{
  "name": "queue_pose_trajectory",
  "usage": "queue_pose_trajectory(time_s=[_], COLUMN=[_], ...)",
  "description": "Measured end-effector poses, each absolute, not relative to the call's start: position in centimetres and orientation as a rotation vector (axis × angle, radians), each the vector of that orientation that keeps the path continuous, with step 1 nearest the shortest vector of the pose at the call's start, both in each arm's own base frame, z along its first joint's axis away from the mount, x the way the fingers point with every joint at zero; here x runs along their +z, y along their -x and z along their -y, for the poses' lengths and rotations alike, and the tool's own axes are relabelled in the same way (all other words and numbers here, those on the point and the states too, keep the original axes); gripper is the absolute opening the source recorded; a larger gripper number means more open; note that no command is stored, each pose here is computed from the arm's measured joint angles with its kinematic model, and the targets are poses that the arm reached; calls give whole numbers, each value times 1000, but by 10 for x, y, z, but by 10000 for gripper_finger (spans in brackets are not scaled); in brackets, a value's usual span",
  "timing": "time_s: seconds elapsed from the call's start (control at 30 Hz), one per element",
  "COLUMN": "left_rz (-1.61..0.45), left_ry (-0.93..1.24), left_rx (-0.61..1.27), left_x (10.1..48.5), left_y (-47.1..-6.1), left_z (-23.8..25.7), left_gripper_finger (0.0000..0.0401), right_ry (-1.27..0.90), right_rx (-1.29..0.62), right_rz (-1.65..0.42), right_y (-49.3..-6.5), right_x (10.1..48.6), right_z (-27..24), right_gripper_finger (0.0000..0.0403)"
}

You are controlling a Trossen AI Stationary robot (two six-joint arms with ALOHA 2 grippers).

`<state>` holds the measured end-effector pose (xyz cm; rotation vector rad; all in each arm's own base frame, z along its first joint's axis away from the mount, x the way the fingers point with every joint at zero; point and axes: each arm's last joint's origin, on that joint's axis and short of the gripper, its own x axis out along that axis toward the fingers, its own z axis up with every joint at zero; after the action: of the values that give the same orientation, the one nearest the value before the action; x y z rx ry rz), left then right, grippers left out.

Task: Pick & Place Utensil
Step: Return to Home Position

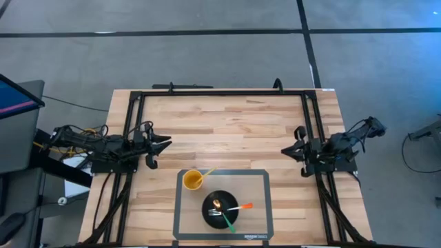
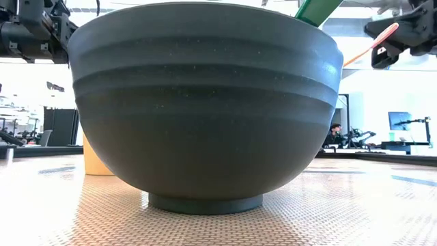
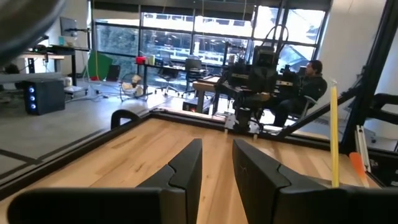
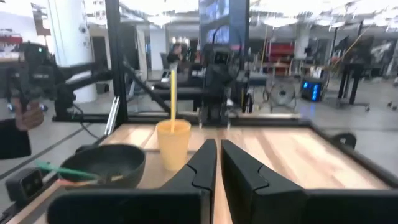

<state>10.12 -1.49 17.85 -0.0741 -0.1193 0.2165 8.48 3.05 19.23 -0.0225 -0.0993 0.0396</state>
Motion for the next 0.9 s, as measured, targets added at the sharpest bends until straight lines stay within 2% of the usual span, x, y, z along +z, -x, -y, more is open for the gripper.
queue_pose_trajectory(time_s=[0.9], left_rz=[117], left_ry=[53], left_rx=[221], left_x=[179], left_y=[-101], left_z=[15], left_gripper_finger=[90], right_ry=[65], right_rx=[66], right_rz=[102], right_y=[-89], right_x=[176], right_z=[-34], right_gripper_finger=[17])
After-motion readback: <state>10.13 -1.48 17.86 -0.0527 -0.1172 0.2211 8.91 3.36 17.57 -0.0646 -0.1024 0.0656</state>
